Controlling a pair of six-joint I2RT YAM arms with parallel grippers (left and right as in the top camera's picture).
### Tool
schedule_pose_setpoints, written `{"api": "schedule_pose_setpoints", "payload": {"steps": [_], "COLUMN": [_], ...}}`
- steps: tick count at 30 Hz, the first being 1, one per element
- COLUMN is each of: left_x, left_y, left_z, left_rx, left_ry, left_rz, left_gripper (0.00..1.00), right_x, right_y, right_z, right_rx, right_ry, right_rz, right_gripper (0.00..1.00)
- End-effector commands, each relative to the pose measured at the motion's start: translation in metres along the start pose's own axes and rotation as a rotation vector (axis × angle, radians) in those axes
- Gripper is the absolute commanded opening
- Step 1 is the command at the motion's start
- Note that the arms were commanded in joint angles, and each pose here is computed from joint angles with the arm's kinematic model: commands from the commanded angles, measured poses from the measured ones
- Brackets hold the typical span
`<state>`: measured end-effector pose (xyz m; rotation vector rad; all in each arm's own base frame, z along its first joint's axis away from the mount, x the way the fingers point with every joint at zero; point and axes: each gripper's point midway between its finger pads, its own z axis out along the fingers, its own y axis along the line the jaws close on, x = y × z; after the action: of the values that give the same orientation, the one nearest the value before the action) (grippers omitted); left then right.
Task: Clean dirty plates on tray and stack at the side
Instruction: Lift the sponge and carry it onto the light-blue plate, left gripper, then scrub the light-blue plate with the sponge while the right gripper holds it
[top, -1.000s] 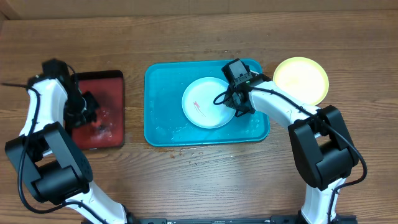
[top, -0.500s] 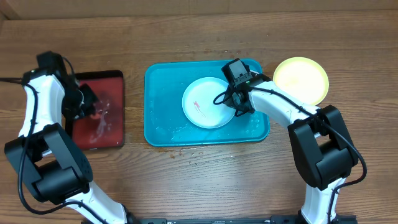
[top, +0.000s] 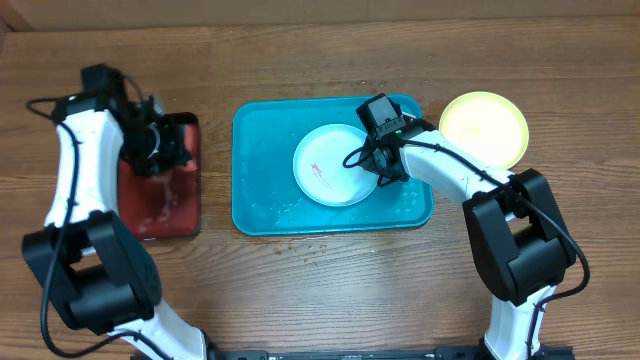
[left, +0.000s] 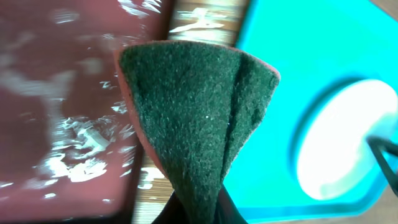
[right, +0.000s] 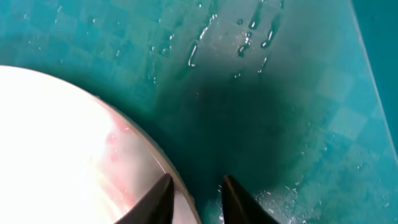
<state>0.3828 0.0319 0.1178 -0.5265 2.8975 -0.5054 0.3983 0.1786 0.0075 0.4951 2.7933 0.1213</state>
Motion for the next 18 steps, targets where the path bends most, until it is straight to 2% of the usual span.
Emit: {"api": "schedule_pose_setpoints", "payload": {"steps": [1,4,10,18], "left_x": [0.005,0.017,0.045,0.082], "left_y": [-0.044,-0.070,-0.126,-0.166], "left_z": [-0.007,0.008,0.050,0.105], "left_rx": [0.061,0.070,0.097,0.100], "left_ry": [-0.017,0.012,0.037,0.019], "left_rz": [0.129,0.194,0.270,0.362], "left_gripper": [0.04,0.04,0.04,0.04], "right_x": [0.015,0.023,0.033,0.035], "right_y": [0.000,0.017,0.029,0.030], "right_z": [0.017,0.015,0.013,0.013], "right_rx": [0.001,-0.076,-0.092,-0.089], "right_ry": [0.049,0.078,0.077,0.076], "right_rz": [-0.046,-0.132,-0.189,-0.196], "right_gripper": [0.22,0.20,0.20,0.20]}}
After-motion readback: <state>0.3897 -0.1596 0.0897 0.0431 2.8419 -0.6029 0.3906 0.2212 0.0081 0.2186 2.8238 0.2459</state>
